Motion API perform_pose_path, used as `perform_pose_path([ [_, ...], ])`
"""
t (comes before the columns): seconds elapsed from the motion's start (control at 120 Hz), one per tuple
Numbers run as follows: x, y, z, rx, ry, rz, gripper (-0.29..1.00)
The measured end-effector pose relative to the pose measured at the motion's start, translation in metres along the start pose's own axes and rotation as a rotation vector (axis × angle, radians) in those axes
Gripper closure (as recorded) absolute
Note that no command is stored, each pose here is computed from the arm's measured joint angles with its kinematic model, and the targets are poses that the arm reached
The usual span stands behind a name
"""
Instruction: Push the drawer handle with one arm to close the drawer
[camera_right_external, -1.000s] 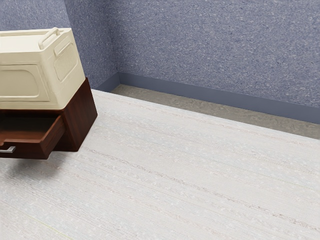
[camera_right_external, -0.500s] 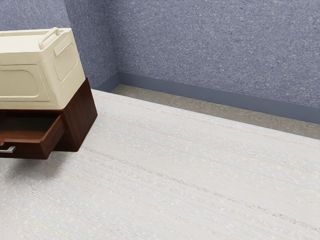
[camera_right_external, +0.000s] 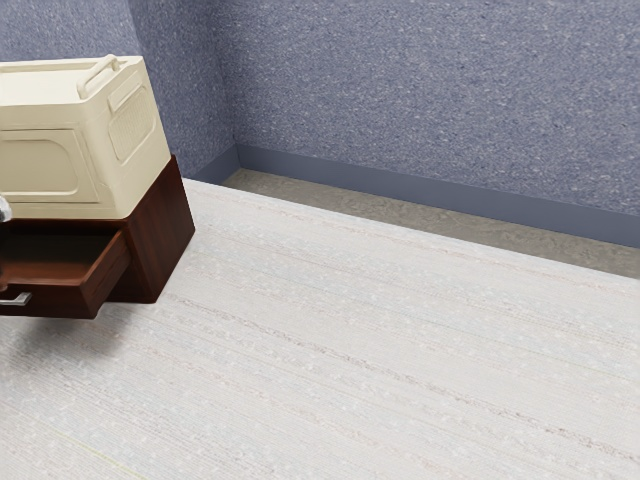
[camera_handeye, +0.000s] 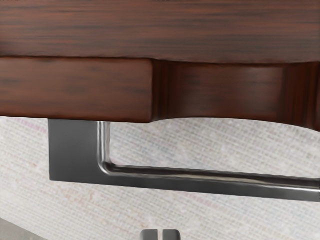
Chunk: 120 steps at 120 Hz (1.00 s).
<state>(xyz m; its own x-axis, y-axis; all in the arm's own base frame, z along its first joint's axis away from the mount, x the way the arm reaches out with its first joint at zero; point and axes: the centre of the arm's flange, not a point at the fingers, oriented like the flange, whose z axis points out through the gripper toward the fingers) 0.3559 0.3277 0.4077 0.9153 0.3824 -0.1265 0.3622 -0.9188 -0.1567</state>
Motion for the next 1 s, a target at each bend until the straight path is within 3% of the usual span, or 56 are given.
perform_pose_path([
  [0.475, 0.010, 0.000, 0.004, 0.045, 0.030, -0.029, 0.79],
  [0.908, 0.027, 0.025, 0.001, 0.164, 0.049, -0.097, 0.79],
  [1.0, 0.031, 0.018, -0.001, 0.164, 0.059, -0.158, 0.79],
])
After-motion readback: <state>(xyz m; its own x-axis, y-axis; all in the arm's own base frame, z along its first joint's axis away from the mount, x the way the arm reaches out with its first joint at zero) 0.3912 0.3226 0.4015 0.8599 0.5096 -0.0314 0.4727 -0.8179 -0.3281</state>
